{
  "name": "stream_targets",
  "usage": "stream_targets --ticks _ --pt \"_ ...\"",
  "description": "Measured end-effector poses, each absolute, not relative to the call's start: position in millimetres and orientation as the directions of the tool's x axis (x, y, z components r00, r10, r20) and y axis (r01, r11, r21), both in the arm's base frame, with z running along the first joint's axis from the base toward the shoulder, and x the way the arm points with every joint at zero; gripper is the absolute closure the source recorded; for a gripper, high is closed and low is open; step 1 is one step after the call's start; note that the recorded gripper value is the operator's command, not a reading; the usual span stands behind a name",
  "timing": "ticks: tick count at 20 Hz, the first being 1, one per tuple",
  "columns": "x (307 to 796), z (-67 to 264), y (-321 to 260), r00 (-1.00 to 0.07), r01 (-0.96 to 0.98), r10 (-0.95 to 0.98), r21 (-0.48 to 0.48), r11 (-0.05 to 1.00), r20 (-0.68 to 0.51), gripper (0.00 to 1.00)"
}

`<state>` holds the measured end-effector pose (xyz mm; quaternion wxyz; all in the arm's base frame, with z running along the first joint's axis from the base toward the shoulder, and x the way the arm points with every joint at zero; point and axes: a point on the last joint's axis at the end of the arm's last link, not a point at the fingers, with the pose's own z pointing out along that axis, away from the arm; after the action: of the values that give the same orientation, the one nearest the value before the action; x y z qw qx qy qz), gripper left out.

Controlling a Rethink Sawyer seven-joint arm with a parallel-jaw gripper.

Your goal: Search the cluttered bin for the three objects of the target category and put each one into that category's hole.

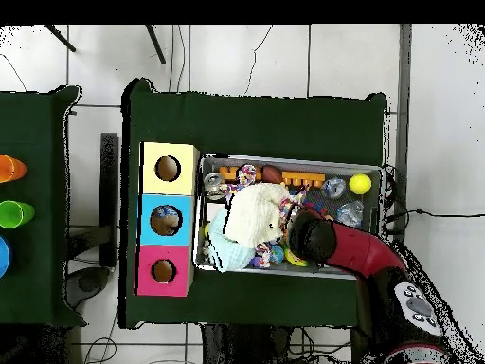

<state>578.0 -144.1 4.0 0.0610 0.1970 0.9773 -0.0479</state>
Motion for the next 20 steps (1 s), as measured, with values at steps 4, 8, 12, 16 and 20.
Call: stream_targets --ticks 4,8,12,16,20 --pt "567.1 11.5 -135.3 -0.901 0.427 0.419 -0.052 0.903 -0.114 1.00" --pt "557.4 17.0 -123.4 -0.887 0.458 0.454 -0.036 0.888 -0.089 1.00" --pt "547.3 16.9 -106.2 -0.879 0.475 0.473 -0.024 0.880 -0.055 1.00" --pt "540.8 19.7 -89.8 -0.872 0.489 0.489 -0.014 0.872 -0.032 1.00" --pt "528.9 23.7 -67.7 -0.866 0.500 0.500 -0.006 0.866 0.001 1.00"
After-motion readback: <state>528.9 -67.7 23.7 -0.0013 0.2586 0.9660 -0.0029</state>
